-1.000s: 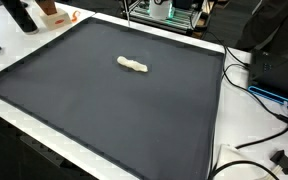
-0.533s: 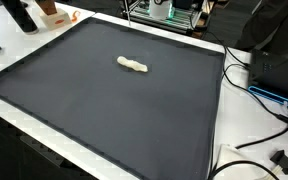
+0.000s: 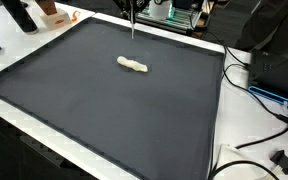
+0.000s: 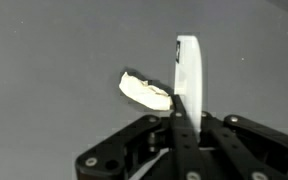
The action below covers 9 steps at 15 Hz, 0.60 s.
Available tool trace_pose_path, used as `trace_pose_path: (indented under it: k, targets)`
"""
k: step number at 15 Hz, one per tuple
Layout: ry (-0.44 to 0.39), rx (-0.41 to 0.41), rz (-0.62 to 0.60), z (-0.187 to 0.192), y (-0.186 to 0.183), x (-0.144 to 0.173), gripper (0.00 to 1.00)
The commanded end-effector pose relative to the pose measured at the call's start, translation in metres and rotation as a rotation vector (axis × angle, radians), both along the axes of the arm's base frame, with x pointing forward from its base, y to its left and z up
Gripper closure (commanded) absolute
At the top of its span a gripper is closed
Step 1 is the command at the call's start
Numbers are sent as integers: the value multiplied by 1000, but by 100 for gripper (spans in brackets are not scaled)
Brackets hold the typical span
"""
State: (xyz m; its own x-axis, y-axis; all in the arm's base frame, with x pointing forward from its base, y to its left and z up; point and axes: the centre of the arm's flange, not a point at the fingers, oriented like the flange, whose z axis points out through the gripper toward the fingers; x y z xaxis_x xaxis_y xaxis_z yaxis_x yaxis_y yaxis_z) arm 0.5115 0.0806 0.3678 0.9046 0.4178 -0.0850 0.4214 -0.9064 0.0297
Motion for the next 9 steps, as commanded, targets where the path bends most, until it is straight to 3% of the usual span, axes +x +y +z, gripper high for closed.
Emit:
trace_pose_path:
  k: [1, 9]
  targets:
    - [-29, -106, -124, -20, 18, 6, 99]
    - [-33, -307, -391, -60, 31, 17, 99]
